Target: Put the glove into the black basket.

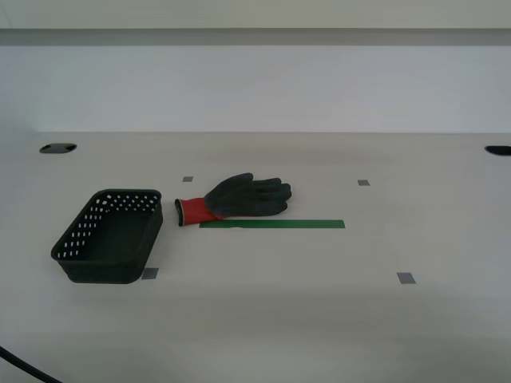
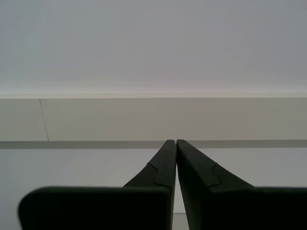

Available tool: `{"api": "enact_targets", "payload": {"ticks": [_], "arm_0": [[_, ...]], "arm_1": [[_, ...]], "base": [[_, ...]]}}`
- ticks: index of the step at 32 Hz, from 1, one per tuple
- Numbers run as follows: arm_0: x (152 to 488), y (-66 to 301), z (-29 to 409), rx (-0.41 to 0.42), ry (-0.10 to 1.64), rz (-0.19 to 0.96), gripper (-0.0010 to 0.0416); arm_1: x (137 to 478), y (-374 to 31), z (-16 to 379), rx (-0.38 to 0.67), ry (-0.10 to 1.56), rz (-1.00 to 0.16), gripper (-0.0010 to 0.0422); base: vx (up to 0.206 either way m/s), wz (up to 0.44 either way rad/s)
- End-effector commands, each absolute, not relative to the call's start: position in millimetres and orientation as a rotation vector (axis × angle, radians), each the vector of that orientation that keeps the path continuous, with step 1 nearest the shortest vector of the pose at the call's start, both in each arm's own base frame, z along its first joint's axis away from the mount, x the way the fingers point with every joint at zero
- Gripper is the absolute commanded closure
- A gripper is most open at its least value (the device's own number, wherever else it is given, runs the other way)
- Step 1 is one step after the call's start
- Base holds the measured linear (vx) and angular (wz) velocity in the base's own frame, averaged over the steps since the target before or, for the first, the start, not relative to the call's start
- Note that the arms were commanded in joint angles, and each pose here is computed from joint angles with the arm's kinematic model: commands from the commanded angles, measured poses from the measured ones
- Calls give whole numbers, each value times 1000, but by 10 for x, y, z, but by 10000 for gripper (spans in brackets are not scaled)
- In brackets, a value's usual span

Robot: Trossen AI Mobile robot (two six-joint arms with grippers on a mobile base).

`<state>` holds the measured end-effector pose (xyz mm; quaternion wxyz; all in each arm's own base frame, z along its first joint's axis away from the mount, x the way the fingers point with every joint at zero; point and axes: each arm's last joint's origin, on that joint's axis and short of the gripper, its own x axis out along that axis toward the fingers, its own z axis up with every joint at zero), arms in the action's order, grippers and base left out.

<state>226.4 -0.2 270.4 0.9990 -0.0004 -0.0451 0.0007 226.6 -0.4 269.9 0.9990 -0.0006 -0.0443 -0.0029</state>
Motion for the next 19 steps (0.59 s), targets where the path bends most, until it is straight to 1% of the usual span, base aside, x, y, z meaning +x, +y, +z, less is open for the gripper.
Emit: {"api": "enact_targets", "payload": {"ticks": [1,19], "arm_0": [[2263,1,2711,-1,-95,3,405],[2263,1,2711,-1,-95,3,405]], "arm_1": [[2270,-9,2653,-72,-37,-19,412],[2275,-9,2674,-84,-42,-21,412]], "base": [[0,0],[0,0]]}}
